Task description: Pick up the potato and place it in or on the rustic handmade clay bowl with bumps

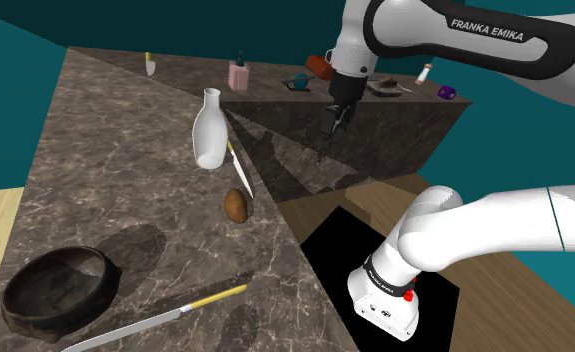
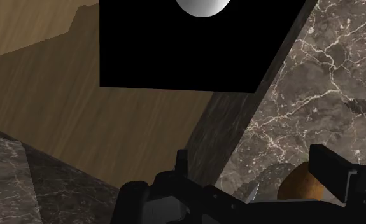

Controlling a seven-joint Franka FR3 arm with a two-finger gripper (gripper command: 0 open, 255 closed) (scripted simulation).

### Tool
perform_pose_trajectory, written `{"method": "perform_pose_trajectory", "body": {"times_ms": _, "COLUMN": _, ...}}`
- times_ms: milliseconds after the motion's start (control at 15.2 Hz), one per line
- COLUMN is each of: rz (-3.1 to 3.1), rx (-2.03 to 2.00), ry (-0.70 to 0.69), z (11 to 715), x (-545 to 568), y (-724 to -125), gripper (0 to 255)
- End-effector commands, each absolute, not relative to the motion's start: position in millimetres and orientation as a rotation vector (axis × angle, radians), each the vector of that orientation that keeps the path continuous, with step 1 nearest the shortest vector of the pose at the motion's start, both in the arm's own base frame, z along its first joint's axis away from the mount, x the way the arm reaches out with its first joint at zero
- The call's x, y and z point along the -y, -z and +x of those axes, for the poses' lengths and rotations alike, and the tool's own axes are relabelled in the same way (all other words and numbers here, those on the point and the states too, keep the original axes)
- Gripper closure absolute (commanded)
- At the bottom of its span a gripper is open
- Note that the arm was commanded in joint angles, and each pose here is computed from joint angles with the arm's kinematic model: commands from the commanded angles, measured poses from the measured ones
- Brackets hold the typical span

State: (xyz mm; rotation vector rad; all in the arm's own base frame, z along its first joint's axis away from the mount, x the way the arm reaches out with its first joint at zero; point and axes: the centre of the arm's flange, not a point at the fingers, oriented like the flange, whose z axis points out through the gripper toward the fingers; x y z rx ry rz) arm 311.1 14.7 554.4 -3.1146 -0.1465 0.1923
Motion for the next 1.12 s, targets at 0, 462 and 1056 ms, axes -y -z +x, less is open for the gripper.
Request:
{"method": "perform_pose_trajectory", "body": {"times_ms": 0, "rz": -3.115, "rx": 0.146, "ry": -0.192, "z": 311.1, "x": -14.7, "y": -554.4, "gripper": 0}}
{"method": "perform_pose_trajectory", "body": {"times_ms": 462, "rz": -3.108, "rx": -0.108, "ry": -0.249, "z": 353.1, "x": -74.8, "y": -496.4, "gripper": 0}}
{"method": "perform_pose_trajectory", "body": {"times_ms": 1056, "rz": -3.068, "rx": -0.432, "ry": -0.318, "z": 417.0, "x": -140.4, "y": -418.6, "gripper": 0}}
